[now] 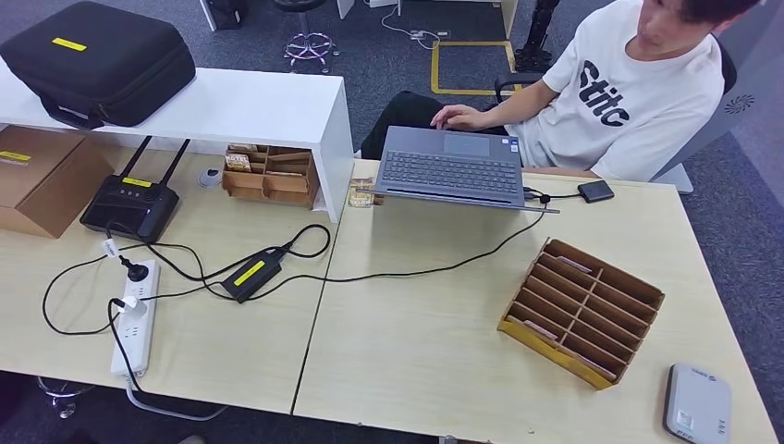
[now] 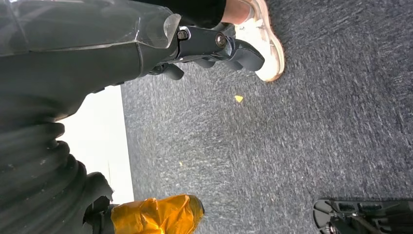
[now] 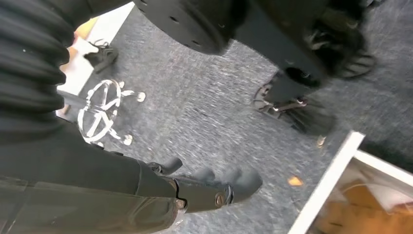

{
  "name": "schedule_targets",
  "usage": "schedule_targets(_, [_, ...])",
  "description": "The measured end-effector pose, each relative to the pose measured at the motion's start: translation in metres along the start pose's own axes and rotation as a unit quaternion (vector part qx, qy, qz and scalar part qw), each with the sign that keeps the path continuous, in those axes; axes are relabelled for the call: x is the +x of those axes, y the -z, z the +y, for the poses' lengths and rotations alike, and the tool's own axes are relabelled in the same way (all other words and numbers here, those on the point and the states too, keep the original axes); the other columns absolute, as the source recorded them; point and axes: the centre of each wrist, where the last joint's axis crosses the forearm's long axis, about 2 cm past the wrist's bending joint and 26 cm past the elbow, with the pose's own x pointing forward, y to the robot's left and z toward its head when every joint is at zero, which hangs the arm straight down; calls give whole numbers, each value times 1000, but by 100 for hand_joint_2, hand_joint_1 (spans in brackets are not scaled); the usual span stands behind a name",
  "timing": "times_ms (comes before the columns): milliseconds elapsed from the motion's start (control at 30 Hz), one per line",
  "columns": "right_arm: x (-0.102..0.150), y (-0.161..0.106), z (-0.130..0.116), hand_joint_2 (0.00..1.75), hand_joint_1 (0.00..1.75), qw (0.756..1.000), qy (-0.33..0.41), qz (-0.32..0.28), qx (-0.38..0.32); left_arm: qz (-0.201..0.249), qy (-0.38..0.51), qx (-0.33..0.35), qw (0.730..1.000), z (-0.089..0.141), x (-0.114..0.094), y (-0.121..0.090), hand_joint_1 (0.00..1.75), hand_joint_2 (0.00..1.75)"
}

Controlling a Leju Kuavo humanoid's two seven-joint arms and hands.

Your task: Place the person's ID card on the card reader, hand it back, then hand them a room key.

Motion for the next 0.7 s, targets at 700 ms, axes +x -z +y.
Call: schedule_targets(700, [0, 0, -4, 175, 0, 1000, -3, 14, -7, 2, -5, -2, 1000, 0, 1, 0, 0, 175])
